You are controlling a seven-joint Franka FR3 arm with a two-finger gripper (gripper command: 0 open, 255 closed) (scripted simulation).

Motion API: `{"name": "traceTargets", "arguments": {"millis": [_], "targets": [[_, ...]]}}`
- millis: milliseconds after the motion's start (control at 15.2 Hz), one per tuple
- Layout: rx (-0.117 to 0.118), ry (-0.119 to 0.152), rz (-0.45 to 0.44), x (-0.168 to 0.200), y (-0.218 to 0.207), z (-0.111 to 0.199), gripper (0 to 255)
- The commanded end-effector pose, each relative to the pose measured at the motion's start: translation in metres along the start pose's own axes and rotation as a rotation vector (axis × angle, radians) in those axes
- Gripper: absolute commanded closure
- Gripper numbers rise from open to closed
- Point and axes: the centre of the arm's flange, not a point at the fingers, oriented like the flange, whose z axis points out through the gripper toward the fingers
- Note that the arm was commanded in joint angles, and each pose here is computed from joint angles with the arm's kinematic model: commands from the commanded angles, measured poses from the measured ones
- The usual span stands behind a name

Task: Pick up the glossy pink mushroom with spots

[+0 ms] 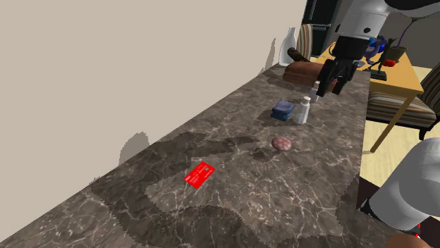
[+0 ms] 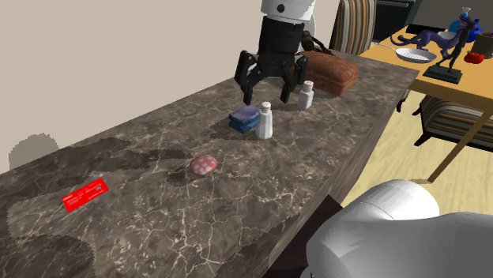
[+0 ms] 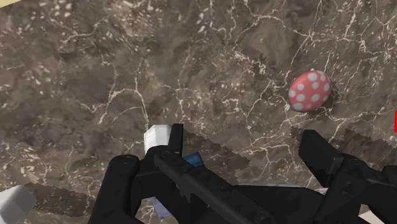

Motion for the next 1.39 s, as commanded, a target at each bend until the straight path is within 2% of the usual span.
{"name": "traceTargets", "arguments": {"millis": [0,924,1320], "targets": [[0.000,0.000,0.000,0.000,0.000,0.000,0],[-0.082,-0.036,0.114,0.018,-0.147,0.127,0],[-0.084,-0.036,0.117,0.019,-0.146,0.156,0]]}}
